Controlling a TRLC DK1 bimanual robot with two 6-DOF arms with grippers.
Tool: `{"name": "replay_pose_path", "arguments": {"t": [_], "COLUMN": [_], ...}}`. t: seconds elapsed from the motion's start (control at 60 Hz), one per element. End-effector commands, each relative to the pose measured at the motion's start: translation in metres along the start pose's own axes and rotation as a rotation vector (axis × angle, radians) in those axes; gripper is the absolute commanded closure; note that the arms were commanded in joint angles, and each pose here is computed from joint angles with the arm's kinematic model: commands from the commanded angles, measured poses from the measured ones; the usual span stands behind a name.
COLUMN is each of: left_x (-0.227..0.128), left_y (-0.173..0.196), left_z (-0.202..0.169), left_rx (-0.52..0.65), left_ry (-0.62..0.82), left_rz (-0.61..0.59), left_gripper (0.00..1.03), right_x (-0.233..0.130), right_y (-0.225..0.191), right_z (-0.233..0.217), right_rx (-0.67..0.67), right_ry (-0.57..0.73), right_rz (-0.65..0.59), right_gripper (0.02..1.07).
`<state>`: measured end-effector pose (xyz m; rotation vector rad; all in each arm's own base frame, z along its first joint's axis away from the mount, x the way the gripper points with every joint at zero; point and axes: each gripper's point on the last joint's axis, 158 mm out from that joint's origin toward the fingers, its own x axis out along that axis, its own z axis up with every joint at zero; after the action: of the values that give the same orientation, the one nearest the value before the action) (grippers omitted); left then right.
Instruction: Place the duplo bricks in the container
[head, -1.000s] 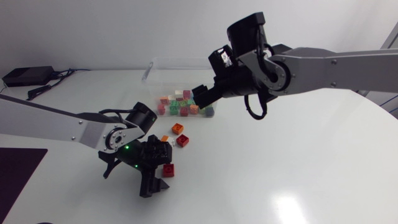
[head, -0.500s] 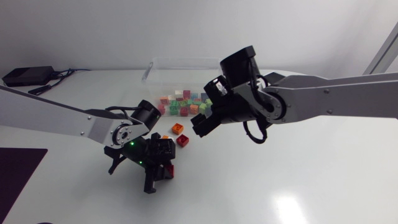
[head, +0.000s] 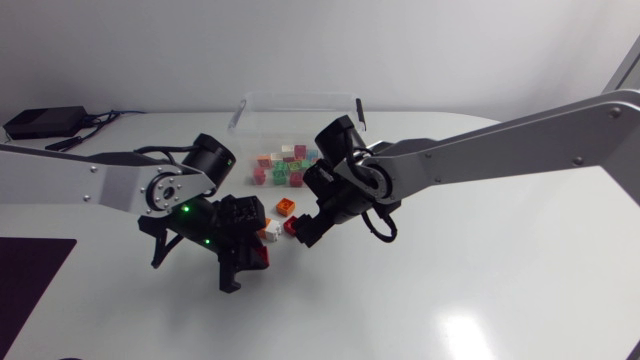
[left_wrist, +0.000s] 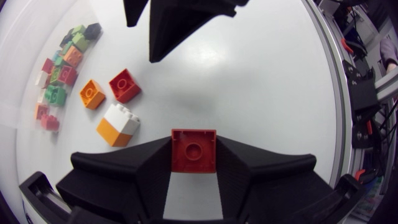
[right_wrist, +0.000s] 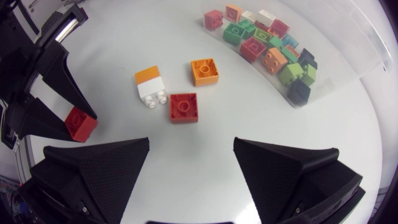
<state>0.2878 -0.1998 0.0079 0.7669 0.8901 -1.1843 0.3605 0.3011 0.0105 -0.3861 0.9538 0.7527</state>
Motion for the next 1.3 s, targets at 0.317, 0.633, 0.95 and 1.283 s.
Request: {"name": "replay_pose_path", "arguments": {"t": [0.317,0.633,0.95,1.283], "left_x": [-0.068,-0.120,-0.156,-0.184], "left_y": [0.060,0.106,0.142,0.177], "left_z": [0.033,0.057,0.071,0.086], "left_rx": [-0.175,-0.277,-0.355,-0.409], "left_ry": [-0.184,-0.357,-0.492,-0.614], "left_rz": [0.182,0.332,0.434,0.509], "left_gripper": [0.88,0.88,0.88,0.88], "right_x": [0.036,0.053,0.064,0.073], "right_y": [0.007,0.000,-0.002,0.002], "right_z": [0.002,0.005,0.004,-0.001], "right_rx": [-0.056,-0.084,-0.100,-0.106], "right_ry": [0.105,0.157,0.202,0.229], "right_rz": [0.037,0.043,0.055,0.065], "right_gripper": [0.07,0.07,0.12,0.36]}}
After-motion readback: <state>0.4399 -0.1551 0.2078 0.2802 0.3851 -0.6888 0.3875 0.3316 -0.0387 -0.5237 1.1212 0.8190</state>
